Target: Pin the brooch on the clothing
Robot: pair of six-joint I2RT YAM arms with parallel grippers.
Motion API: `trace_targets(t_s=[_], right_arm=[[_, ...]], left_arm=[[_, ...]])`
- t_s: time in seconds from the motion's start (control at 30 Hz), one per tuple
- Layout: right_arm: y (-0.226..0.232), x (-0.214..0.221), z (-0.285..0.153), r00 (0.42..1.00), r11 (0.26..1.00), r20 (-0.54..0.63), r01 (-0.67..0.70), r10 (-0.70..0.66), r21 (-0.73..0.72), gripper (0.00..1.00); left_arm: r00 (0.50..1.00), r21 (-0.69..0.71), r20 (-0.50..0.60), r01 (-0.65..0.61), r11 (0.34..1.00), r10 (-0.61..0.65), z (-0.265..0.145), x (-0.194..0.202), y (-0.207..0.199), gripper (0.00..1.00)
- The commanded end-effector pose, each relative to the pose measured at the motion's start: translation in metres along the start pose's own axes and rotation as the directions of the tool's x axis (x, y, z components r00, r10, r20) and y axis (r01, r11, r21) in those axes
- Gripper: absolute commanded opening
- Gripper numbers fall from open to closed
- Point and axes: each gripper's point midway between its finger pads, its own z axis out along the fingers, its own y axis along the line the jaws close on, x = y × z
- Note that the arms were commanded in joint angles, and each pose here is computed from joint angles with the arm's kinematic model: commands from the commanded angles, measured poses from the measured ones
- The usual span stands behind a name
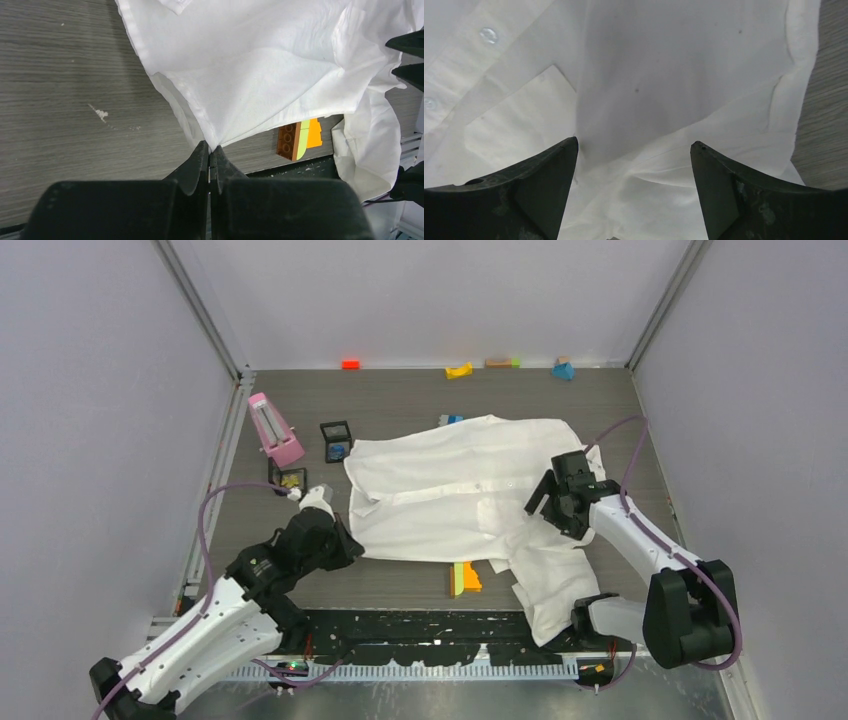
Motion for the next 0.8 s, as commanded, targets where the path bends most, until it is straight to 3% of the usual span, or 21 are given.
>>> trace_targets(t_s=[0.0, 0.17, 0.23, 0.3, 0.47, 0.63, 0.77], right_arm=[[-0.014, 0.000, -0.004, 1.000, 0.995, 0.003, -0.031, 0.031, 0.097, 0.88], [-0.025, 0.010, -0.010, 0.999, 0.991, -0.011, -0.051, 0.053, 0.120, 0.88], [-0.024, 0.010, -0.014, 0.998, 0.993, -0.006, -0.059, 0.060, 0.106, 0.88], [-0.020, 0.005, -0.020, 0.998, 0.994, 0.010, -0.059, 0.058, 0.088, 0.89], [0.001, -0.034, -0.033, 0.995, 0.998, 0.094, -0.022, 0.016, 0.056, 0.91], [0.043, -0.072, -0.021, 0.994, 0.999, 0.102, 0.037, -0.036, -0.007, 0.92], [0.078, -0.093, 0.002, 0.993, 0.993, 0.082, 0.092, -0.086, -0.073, 0.92]], left_arm=[[0.999, -0.064, 0.044, 0.029, 0.998, -0.026, -0.024, -0.014, 0.009, 0.02], [0.995, -0.102, 0.079, -0.045, 0.994, 0.054, -0.043, -0.033, 0.008, 0.71], [0.992, -0.125, 0.091, -0.081, 0.989, 0.093, -0.050, -0.042, 0.006, 0.86], [0.985, -0.139, 0.105, -0.120, 0.983, 0.135, -0.054, -0.054, 0.001, 0.96], [0.960, -0.082, 0.108, -0.249, 0.965, 0.257, -0.036, -0.085, -0.044, 1.00], [0.947, 0.047, 0.050, -0.319, 0.947, 0.316, 0.021, -0.103, -0.104, 1.00], [0.944, 0.112, 0.100, -0.324, 0.939, 0.314, 0.068, -0.119, -0.133, 1.00]])
